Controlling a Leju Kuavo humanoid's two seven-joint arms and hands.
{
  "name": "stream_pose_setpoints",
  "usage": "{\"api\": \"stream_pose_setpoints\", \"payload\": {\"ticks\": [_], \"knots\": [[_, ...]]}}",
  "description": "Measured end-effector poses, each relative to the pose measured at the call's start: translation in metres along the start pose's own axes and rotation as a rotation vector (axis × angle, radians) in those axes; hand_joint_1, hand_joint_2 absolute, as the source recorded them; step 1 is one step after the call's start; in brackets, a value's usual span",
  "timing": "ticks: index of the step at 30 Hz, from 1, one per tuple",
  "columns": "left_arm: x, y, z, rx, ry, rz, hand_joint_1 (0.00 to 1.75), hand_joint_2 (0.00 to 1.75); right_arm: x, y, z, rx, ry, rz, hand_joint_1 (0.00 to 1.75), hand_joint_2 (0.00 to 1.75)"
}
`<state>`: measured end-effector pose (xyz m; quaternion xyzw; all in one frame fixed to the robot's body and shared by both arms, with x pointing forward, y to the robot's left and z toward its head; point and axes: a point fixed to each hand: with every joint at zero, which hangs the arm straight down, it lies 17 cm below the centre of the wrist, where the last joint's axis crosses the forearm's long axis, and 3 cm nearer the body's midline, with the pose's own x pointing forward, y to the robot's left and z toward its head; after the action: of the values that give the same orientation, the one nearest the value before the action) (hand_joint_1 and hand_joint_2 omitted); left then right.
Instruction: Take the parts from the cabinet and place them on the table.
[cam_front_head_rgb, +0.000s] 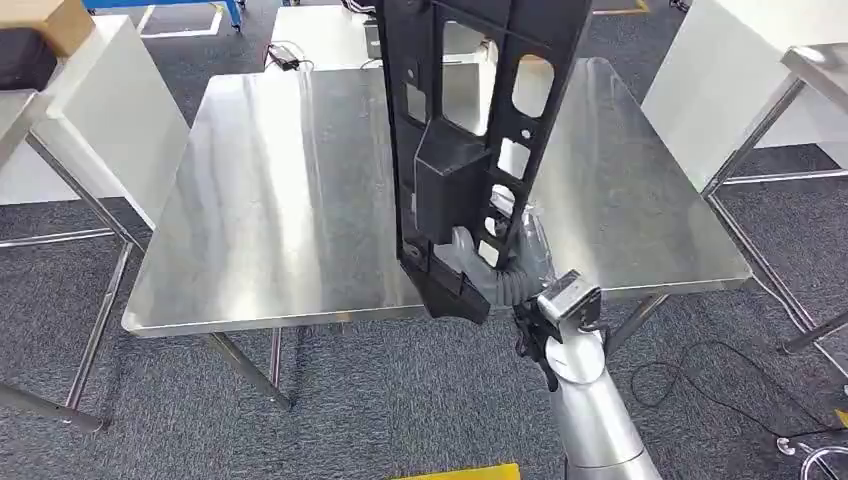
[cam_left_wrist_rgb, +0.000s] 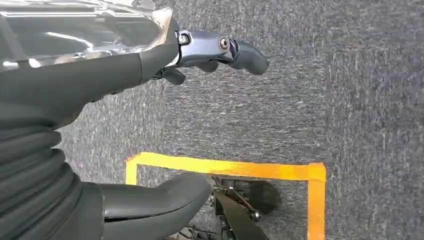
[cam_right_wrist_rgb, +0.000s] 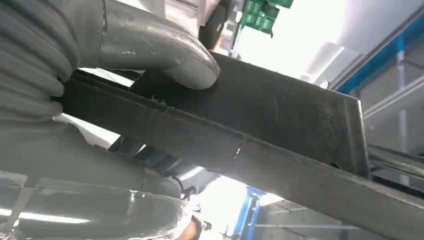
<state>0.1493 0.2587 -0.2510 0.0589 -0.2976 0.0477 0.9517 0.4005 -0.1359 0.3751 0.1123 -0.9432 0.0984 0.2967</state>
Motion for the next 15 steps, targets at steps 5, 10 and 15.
{"api": "stream_pose_setpoints", "payload": {"ticks": [5,10,15], "knots": [[0.000,-0.003,0.001,-0.005,0.000,-0.006,0.00,1.75,0.000,0.002,-0.005,0.002,-0.004,-0.001,1.75,1.75],[-0.003,-0.005,0.002,-0.011,-0.001,-0.012,0.00,1.75,-0.007,0.001,0.001,0.002,0.014,0.002,1.75,1.75],[-0.002,-0.005,0.002,-0.006,-0.003,-0.018,0.00,1.75,-0.012,-0.002,0.003,0.000,0.018,0.037,1.75,1.75]]}}
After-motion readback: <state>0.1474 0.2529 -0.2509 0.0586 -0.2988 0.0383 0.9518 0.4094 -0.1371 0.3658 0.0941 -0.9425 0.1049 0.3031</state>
